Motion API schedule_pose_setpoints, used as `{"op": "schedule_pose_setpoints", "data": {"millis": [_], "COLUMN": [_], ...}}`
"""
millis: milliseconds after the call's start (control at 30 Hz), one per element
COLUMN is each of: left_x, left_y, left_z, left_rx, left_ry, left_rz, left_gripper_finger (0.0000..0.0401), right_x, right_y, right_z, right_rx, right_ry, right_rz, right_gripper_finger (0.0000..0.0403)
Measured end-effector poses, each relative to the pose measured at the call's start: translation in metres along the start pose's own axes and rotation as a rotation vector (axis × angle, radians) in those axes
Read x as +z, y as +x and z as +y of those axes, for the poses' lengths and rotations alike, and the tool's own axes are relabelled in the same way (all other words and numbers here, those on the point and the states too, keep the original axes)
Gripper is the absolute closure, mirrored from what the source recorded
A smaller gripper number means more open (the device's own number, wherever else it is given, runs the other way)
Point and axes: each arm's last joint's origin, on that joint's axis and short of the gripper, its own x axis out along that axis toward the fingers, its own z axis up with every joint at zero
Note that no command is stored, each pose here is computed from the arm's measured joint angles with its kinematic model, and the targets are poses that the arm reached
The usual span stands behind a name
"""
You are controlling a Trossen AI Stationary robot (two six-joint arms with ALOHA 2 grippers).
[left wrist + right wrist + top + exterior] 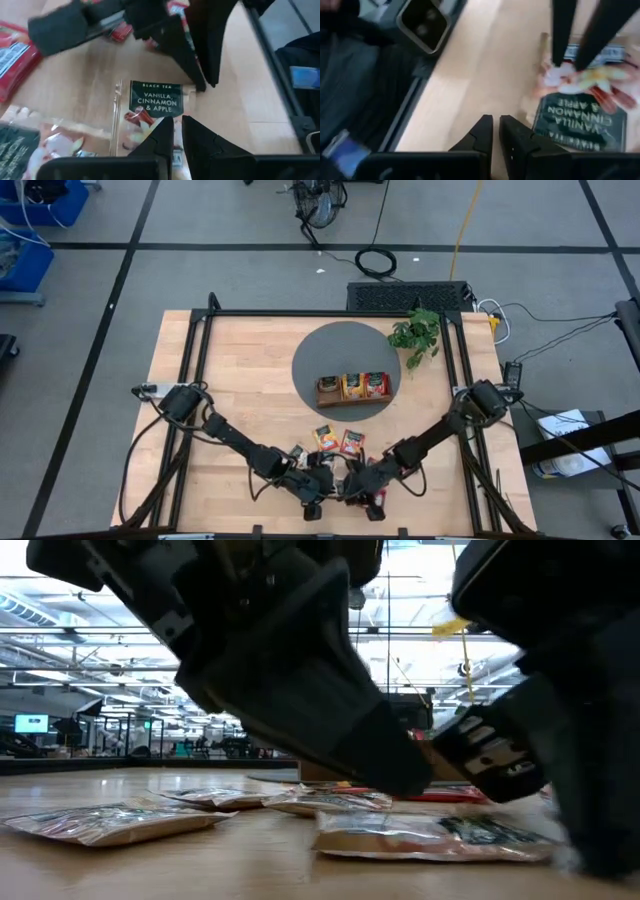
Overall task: Pick & Place Tea
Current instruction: Put the brown tea bag into the left section of the wooden organizer
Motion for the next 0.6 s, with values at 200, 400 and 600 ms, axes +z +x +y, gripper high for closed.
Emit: {"op": "schedule_pose_setpoints", "data": {"millis": [200,400,600], "left_x": [-0.005,-0.009,-0.008], "left_y": [-0.001,-0.002,-0.005], "left_z": [-0.004,-0.008,-0.010], "left_rx": [0.004,0.006,0.011], "left_ry": [-0.004,-0.007,0.046], "left_rz": [0.024,0.047,0.045], "left_gripper_finger": [0.0359,0.0359,0.0359], "right_x": [0.005,0.007,0.010], "right_y": [-0.002,-0.005,-0.008], "right_z": [-0.018,-0.030,-0.037], "right_rx": [-0.109,-0.186,-0.205], "right_ry": [0.058,0.081,0.079], "right_rz": [-0.026,-0.024,-0.023], "right_gripper_finger": [0.0396,0.0401,0.0401]}}
